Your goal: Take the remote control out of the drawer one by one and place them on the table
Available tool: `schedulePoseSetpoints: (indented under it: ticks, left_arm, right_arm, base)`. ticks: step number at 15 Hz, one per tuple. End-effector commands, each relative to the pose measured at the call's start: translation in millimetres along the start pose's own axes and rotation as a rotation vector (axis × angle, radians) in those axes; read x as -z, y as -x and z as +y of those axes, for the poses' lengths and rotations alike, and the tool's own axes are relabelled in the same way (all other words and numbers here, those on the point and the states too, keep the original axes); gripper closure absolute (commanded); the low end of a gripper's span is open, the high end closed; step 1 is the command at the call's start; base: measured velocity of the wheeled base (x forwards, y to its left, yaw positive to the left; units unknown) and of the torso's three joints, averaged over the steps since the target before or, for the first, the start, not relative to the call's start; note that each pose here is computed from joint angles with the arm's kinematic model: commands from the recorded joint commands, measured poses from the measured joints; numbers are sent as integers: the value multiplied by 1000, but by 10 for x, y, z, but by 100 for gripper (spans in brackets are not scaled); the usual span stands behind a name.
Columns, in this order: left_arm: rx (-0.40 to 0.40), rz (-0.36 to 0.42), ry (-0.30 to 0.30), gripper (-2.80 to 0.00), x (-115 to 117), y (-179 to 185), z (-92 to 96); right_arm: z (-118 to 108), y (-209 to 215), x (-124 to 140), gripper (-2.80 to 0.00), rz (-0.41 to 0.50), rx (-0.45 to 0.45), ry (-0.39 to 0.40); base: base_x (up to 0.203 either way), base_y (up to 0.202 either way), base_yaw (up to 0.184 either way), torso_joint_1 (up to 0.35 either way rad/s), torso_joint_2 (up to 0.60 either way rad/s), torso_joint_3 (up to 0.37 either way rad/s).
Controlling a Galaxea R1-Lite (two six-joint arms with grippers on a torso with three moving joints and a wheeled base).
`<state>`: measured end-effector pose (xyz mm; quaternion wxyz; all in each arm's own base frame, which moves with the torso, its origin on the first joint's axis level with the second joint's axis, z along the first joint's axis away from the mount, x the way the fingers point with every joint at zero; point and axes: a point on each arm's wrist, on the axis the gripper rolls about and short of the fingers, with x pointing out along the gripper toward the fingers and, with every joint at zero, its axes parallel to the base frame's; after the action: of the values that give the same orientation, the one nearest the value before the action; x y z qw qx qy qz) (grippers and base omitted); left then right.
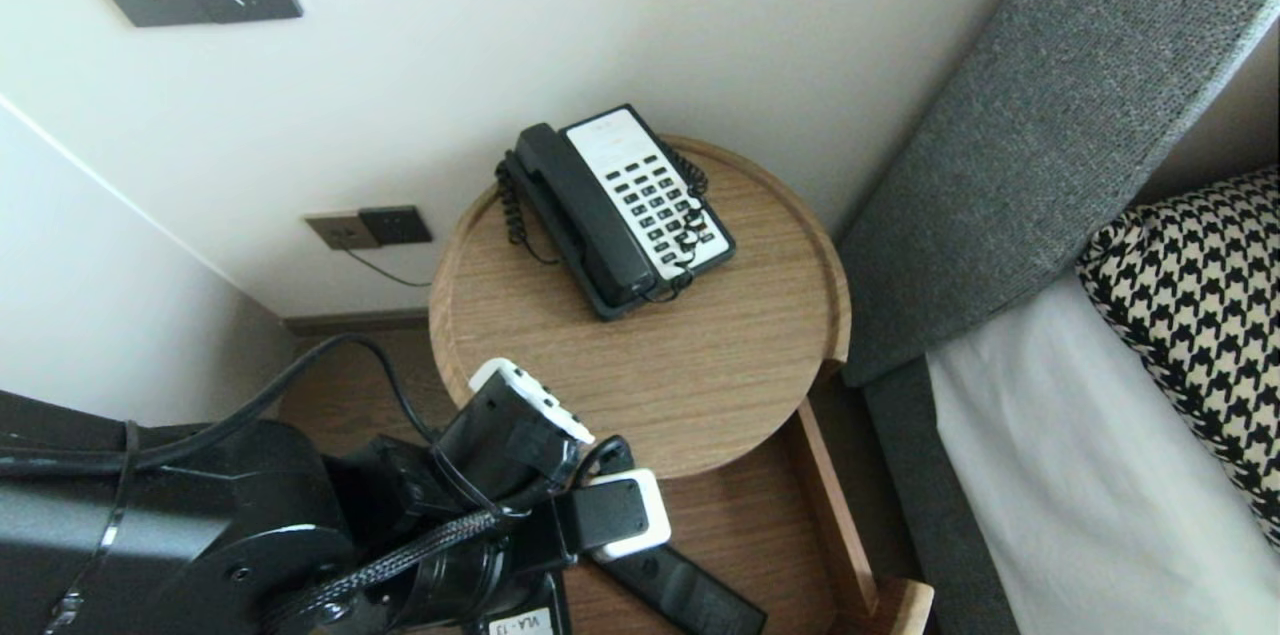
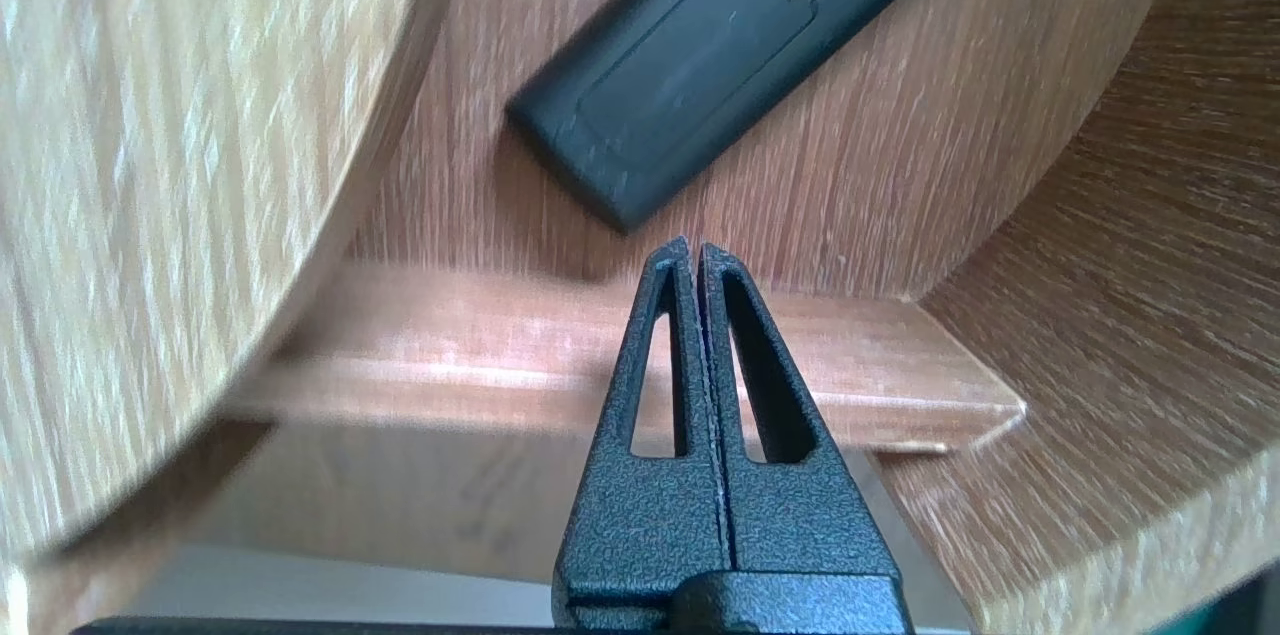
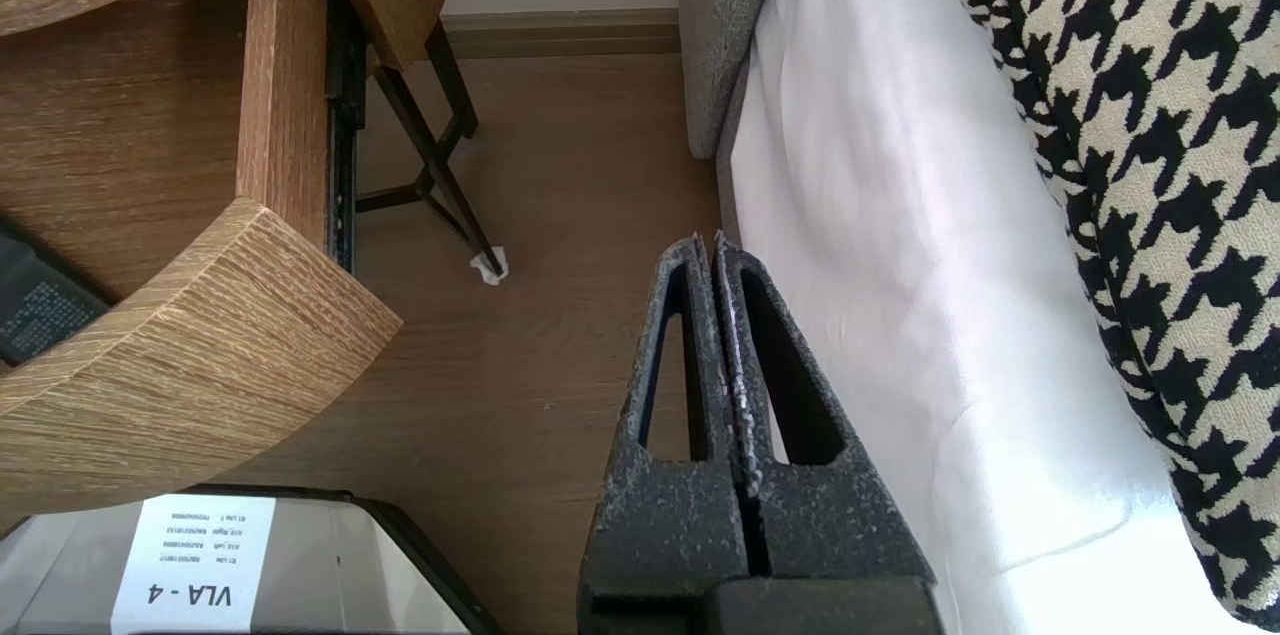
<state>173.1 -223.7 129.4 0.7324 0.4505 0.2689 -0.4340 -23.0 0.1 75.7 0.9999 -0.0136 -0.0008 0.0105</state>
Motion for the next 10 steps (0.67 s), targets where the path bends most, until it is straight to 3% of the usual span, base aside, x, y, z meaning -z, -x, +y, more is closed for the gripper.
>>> schedulePoseSetpoints:
  ticks: [1, 6, 10]
  left_arm:
    - [13, 0, -35, 0, -88, -101, -20]
    - [27, -40, -63, 0, -402, -356, 27]
    - [63, -49, -139, 0, -469, -440, -49]
  right_arm:
    - [0, 4, 1, 0, -5, -1, 0]
    - [0, 4, 1, 0, -5, 0, 0]
    - [0, 4, 1, 0, -5, 0, 0]
  base:
    - [0, 0, 0, 0, 0, 0]
    - [0, 0, 0, 6, 1, 1]
    - [0, 0, 0, 0, 0, 0]
